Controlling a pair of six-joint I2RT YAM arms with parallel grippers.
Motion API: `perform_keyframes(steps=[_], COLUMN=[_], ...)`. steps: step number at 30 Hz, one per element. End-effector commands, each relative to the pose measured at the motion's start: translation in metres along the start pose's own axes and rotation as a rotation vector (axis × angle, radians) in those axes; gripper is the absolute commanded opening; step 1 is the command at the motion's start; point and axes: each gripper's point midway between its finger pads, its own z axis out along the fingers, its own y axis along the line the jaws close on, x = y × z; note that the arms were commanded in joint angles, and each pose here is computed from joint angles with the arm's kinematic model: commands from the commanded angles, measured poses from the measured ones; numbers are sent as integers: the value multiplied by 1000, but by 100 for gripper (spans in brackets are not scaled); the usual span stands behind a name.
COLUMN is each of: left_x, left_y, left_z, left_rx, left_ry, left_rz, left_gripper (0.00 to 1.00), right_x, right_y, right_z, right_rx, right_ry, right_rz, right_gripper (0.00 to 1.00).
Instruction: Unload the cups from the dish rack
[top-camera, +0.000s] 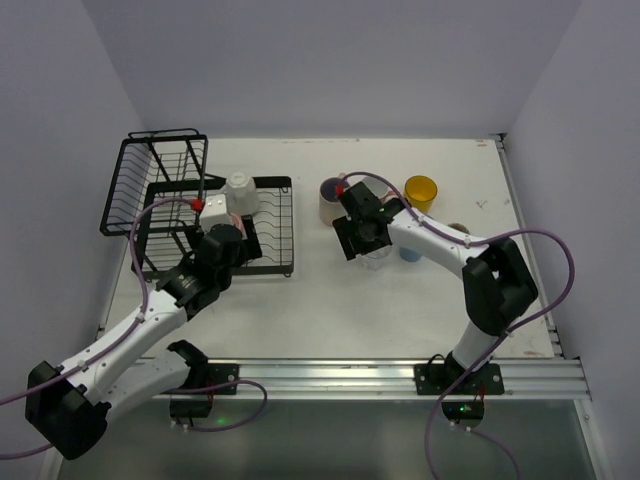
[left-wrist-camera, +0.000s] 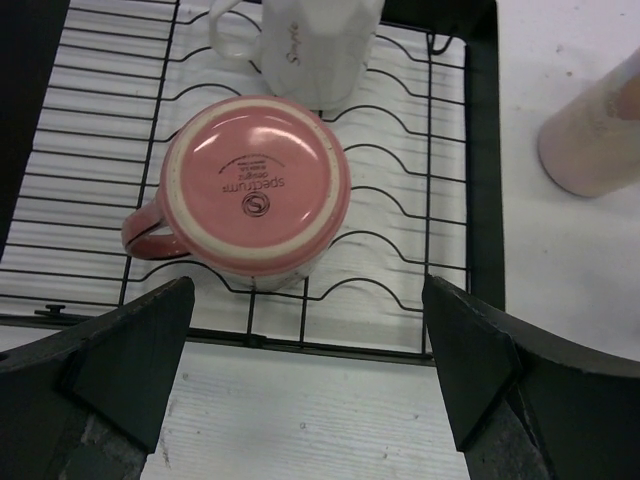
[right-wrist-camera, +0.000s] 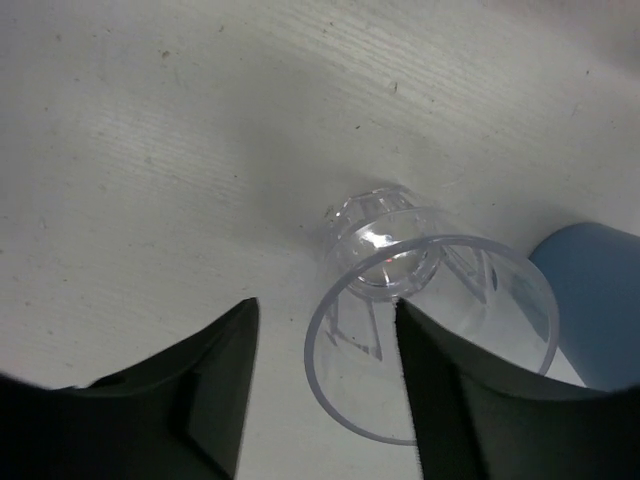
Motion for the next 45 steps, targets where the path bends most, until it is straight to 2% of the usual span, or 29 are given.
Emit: perform_keyframes(steps=[1,4,5,8,15,19,21,29,42,45], left_x=[1,8,7,11,13,23,16,1,9,11], left_y=[17,22,24,29,32,40,37,45,53,51], left_z=[8,11,12,16,34,51,57,72,99,102], left_rx=[-109,-136,-151,-179,-247,-302,-289,-313,-372,-357], left_ry=[-83,-94,-108,-132,-186,-166,-202,-279,-274,-277], left_rz=[-105,-161,-180,-224,-258,-249,-280,-251,-160,-147], left_gripper=[100,100,100,100,100,100,100,100,100,85], right_x=[-24,-29,-31,-36,-44,-43,-45,-39,-32,-32], right_y=[6,9,9,13,22,23,29,41,53,55], right_z=[-27,-41,-45,-61,-94,-105,-113,-117,-125,-127], right_rx=[-60,-94,-103,-146,-242,-261,-304,-365,-448,-462], right_ry=[-116,-163,-178,-228,-320,-351,-371,-384,-416,-426], right_rz=[5,11,14,14,12,7,4,6,5,13], right_gripper=[69,83,91,99,99,99,99,99,99,99])
